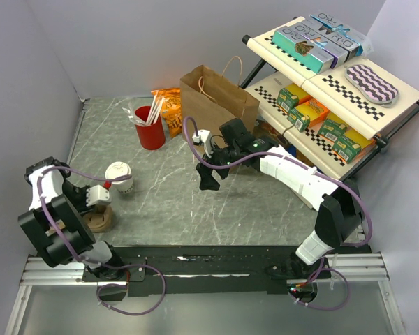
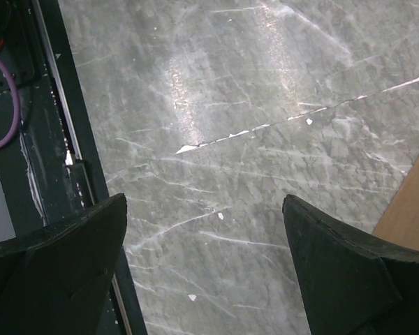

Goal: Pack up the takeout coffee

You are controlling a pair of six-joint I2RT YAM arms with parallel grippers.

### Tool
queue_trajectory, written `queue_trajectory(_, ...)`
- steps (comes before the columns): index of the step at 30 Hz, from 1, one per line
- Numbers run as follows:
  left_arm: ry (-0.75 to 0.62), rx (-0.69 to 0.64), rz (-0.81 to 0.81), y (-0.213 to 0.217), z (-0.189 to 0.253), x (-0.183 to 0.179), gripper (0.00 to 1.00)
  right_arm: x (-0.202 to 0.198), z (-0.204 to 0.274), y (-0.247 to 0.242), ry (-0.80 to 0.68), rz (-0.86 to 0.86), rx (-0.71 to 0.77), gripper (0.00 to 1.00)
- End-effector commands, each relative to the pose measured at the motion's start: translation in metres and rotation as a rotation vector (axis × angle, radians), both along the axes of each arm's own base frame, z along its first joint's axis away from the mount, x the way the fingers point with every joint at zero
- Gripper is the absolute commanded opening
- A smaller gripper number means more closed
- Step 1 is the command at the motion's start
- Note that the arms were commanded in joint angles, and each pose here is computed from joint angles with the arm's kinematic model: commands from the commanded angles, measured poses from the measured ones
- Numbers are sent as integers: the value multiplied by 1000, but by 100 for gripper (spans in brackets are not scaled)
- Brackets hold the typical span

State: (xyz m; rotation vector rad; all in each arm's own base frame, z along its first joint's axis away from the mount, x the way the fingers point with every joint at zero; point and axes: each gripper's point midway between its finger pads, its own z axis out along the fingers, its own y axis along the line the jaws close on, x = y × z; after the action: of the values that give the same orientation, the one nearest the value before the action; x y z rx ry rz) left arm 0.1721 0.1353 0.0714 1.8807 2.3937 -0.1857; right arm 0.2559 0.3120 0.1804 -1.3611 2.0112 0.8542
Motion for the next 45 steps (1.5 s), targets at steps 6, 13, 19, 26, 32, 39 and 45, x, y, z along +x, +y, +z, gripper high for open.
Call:
queue_trajectory(6,-52,-78,63,-16,39,6,38,-1,12,0,-47,4,22,98)
queue_trajectory(13,-22,-35,121,-16,36,-12,27,0,11,2,-44,18,23,98)
queue_trajectory(19,-100,-10,165,-18,53,-11,3,1,15,3,-58,14,36,98)
queue_trajectory(26,-281,-84,253,-35,87,12,1,25,115,7,-195,-12,207,95)
queue_trajectory(32,-395,-256,361,-60,118,39,1,73,232,-17,-406,-149,373,93)
queue_trajectory(39,-447,-477,501,-91,152,58,1,158,266,-61,-659,-405,313,90)
queue_trajectory(45,-463,-654,566,-122,178,59,1,215,258,-87,-749,-532,233,89)
